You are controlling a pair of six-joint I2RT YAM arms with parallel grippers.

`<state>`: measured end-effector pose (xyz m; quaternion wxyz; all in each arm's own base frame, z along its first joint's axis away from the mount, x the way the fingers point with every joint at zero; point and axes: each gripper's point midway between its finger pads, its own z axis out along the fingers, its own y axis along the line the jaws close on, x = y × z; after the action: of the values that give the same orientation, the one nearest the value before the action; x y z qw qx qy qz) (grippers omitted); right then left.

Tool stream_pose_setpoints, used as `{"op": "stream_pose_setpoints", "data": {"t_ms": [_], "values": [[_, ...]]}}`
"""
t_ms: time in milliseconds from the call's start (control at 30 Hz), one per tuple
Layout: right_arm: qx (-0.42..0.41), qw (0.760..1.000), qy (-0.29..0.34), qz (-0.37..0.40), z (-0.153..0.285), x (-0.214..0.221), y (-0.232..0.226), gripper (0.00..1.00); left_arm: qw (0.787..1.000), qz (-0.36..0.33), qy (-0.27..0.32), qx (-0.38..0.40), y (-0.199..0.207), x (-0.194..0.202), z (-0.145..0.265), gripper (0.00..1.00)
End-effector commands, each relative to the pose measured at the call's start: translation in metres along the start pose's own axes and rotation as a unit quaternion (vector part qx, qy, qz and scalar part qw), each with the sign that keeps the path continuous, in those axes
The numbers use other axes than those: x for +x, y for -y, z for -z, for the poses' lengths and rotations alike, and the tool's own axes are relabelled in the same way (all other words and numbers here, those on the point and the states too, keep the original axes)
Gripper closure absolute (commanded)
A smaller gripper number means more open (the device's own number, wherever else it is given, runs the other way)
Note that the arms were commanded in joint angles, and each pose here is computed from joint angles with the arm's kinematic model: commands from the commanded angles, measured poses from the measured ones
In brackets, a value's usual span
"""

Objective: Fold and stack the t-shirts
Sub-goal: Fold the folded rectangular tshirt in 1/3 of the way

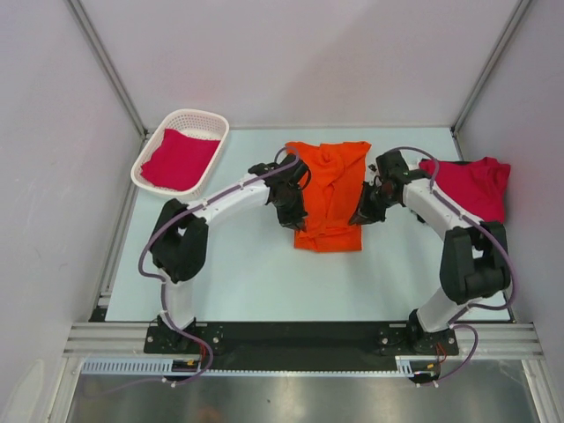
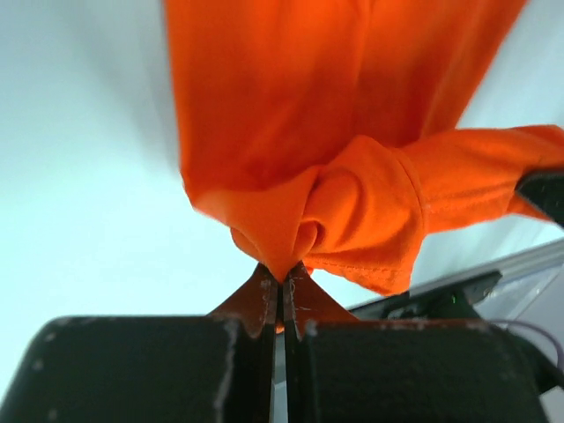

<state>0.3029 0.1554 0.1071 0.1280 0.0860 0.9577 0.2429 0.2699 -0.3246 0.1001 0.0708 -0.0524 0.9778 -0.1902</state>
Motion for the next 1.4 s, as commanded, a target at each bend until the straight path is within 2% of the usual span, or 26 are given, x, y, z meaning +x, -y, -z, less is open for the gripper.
{"op": "stream_pose_setpoints", "data": {"t_ms": [0, 200, 267, 300, 367, 400, 433, 467, 500, 533, 567, 767, 800, 833, 867, 900, 933, 967, 1000, 1033, 1233, 1267, 1300, 1333, 1367], "values": [[-0.005, 1.0, 0.013, 0.014, -0.012, -0.033, -0.004, 0.99, 1.0, -0.022, -0.01, -0.002, -0.003, -0.027, -0.007, 1.0], [0.016, 1.0, -0.006, 0.002, -0.039, -0.047, 0.006, 0.98, 0.999, -0.029, -0.031, 0.006, 0.004, -0.041, -0.027, 1.0], [0.036, 0.999, -0.009, -0.005, -0.047, -0.051, 0.014, 0.96, 0.999, -0.031, -0.032, 0.01, 0.005, -0.044, -0.03, 0.91], [0.039, 0.999, -0.007, -0.007, -0.048, -0.054, 0.015, 0.95, 0.999, -0.038, -0.034, 0.018, 0.009, -0.047, -0.031, 0.65], [0.045, 0.999, 0.001, -0.005, -0.05, -0.062, 0.016, 0.82, 0.999, -0.038, -0.032, 0.022, 0.011, -0.052, -0.032, 0.31], [0.046, 0.999, 0.004, -0.002, -0.052, -0.065, 0.015, 0.72, 0.999, -0.037, -0.029, 0.024, 0.012, -0.054, -0.031, 0.12], [0.04, 0.999, 0.019, 0.003, -0.051, -0.073, 0.011, 0.44, 0.999, -0.037, -0.023, 0.022, 0.012, -0.056, -0.03, 0.07], [0.039, 0.999, 0.031, 0.008, -0.05, -0.078, 0.008, 0.35, 0.999, -0.035, -0.015, 0.023, 0.013, -0.06, -0.026, 0.03], [0.03, 0.998, 0.051, 0.016, -0.043, -0.084, 0.001, 0.23, 0.999, -0.036, -0.01, 0.027, 0.014, -0.063, -0.025, 0.0], [0.019, 0.997, 0.073, 0.026, -0.04, -0.093, -0.006, 0.05, 0.999, -0.036, -0.007, 0.029, 0.015, -0.064, -0.023, 0.0], [0.015, 0.996, 0.089, 0.026, -0.035, -0.098, -0.01, 0.0, 0.999, -0.034, -0.004, 0.032, 0.016, -0.067, -0.021, 0.0], [-0.026, 0.983, 0.177, 0.042, -0.003, -0.121, -0.034, 0.0, 0.999, -0.023, 0.007, 0.037, 0.011, -0.076, -0.021, 0.01], [-0.032, 0.981, 0.186, 0.045, 0.003, -0.122, -0.037, 0.0, 0.999, -0.027, 0.011, 0.04, 0.012, -0.077, -0.018, 0.15], [-0.041, 0.978, 0.198, 0.05, 0.015, -0.123, -0.043, 0.02, 0.998, -0.031, 0.018, 0.047, 0.014, -0.079, -0.013, 0.29], [-0.053, 0.977, 0.201, 0.052, 0.022, -0.121, -0.046, 0.05, 0.998, -0.035, 0.035, 0.049, 0.016, -0.081, 0.0, 0.5], [-0.055, 0.977, 0.199, 0.051, 0.024, -0.117, -0.043, 0.11, 0.997, -0.036, 0.044, 0.051, 0.016, -0.082, 0.007, 0.99], [-0.059, 0.977, 0.196, 0.051, 0.027, -0.113, -0.041, 0.19, 0.997, -0.038, 0.049, 0.053, 0.016, -0.081, 0.014, 1.0], [-0.072, 0.977, 0.195, 0.053, 0.037, -0.109, -0.042, 0.34, 0.996, -0.04, 0.056, 0.059, 0.016, -0.077, 0.026, 1.0], [-0.071, 0.98, 0.179, 0.045, 0.032, -0.099, -0.033, 0.8, 0.996, -0.043, 0.055, 0.063, 0.016, -0.073, 0.031, 1.0], [-0.072, 0.982, 0.172, 0.04, 0.032, -0.092, -0.028, 1.0, 0.995, -0.045, 0.054, 0.064, 0.015, -0.069, 0.034, 1.0], [-0.077, 0.989, 0.122, 0.024, 0.026, -0.05, -0.002, 1.0, 0.995, -0.041, 0.087, 0.026, -0.02, -0.05, 0.054, 1.0], [-0.08, 0.99, 0.117, 0.025, 0.026, -0.046, -0.001, 1.0, 0.995, -0.048, 0.087, 0.025, -0.024, -0.047, 0.055, 0.95], [-0.081, 0.99, 0.116, 0.023, 0.028, -0.043, -0.001, 1.0, 0.995, -0.053, 0.08, 0.027, -0.024, -0.044, 0.054, 0.54], [-0.083, 0.99, 0.115, 0.023, 0.028, -0.04, -0.001, 1.0, 0.996, -0.055, 0.068, 0.023, -0.027, -0.04, 0.048, 0.29], [-0.083, 0.99, 0.112, 0.019, 0.027, -0.036, 0.001, 1.0, 0.997, -0.053, 0.054, 0.017, -0.032, -0.034, 0.044, 0.14]]}}
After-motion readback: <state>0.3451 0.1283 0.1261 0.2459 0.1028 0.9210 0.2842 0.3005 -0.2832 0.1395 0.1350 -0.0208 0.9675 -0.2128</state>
